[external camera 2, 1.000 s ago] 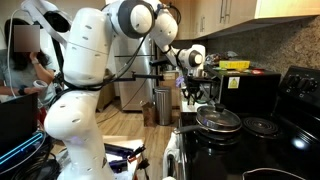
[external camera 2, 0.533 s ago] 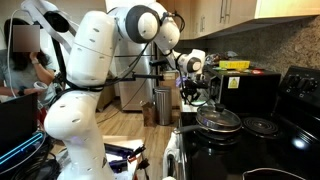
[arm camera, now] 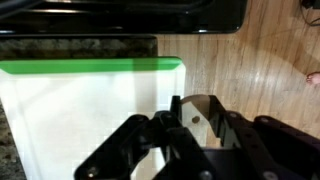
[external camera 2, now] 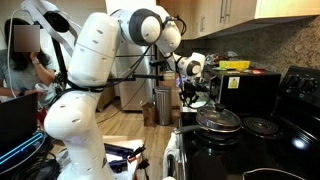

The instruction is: Take the wooden spoon on the stove and put it on the counter

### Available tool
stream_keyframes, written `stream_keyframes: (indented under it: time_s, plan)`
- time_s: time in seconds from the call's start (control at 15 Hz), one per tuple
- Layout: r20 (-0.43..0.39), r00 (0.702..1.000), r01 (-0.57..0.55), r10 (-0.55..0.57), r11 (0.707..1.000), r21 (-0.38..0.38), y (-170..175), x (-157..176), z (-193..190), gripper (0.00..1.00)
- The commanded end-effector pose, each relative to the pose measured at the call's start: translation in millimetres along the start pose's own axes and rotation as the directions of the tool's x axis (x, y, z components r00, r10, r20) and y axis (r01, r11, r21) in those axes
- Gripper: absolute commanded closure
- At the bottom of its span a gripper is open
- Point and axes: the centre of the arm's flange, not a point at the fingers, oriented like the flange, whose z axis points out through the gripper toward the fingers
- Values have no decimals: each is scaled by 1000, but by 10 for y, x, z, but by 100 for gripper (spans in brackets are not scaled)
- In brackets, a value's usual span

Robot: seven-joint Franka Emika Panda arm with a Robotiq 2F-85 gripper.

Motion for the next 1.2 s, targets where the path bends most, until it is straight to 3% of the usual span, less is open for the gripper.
stream_keyframes:
  time_s: [0.0, 0.4, 0.8, 1.13]
  plan:
    - [-7, 1000, 22, -22, 1000, 5, 22, 8, 52, 92]
    - [25, 999, 33, -32, 999, -19, 68, -20, 143, 92]
    - [108, 993, 61, -55, 997, -56, 162, -65, 221, 92]
    - [113, 991, 76, -68, 995, -70, 216, -71, 234, 92]
